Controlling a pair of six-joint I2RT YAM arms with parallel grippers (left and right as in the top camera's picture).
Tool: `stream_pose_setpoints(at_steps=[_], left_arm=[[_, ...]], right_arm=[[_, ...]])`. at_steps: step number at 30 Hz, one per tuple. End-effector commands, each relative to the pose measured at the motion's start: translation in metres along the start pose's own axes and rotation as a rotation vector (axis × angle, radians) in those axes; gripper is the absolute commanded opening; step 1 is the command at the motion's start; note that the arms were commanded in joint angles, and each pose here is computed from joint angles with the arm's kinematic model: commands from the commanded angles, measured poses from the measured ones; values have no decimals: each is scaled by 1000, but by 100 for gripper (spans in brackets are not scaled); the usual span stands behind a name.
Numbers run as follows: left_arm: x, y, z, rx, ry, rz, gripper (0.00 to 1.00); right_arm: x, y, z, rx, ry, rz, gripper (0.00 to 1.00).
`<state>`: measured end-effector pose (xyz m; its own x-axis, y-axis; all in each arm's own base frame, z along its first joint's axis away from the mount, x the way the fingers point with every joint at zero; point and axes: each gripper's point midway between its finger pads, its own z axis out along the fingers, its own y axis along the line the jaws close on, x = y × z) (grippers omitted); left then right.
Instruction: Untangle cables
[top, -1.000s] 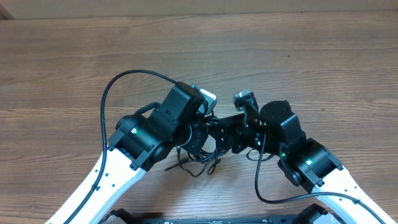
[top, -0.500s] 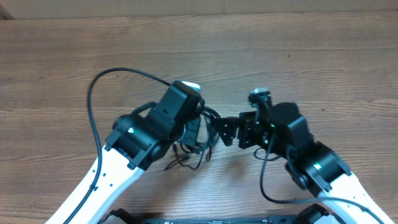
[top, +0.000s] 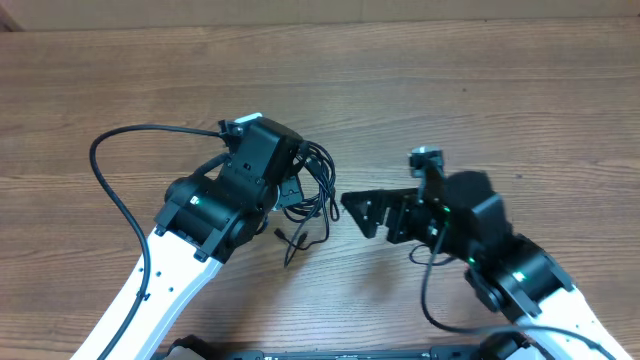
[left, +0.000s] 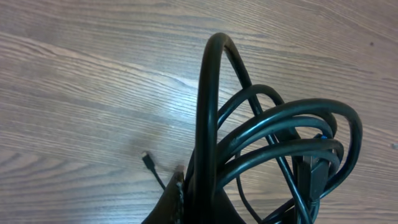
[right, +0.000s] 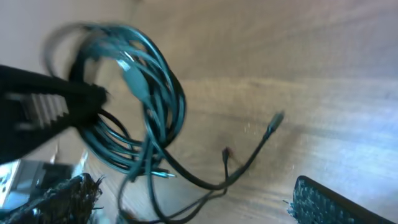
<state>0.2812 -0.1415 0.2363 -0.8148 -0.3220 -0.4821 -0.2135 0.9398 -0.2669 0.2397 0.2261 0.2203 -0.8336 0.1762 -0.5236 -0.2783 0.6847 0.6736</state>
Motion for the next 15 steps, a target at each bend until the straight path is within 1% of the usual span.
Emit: stream_pose_setpoints(at_steps=[1, 5, 7, 9, 13, 15], left_arm=[[-8, -8, -10, 43, -21, -46, 4], [-8, -7, -10, 41, -22, -48, 5], [-8, -7, -10, 43, -23, -49, 5], [-9, -8, -10, 47, -26, -62, 4], [-11, -10, -11, 55, -28, -157, 4], [-11, -10, -11, 56, -29, -174, 5]], right_arm=[[21, 9, 17, -62, 116, -17, 99], [38, 31, 31, -194, 213, -103, 98], [42, 38, 35, -234, 230, -145, 98], [46, 39, 41, -246, 237, -204, 98], [54, 37, 52, -250, 260, -266, 97], [56, 34, 56, -245, 269, -277, 92]])
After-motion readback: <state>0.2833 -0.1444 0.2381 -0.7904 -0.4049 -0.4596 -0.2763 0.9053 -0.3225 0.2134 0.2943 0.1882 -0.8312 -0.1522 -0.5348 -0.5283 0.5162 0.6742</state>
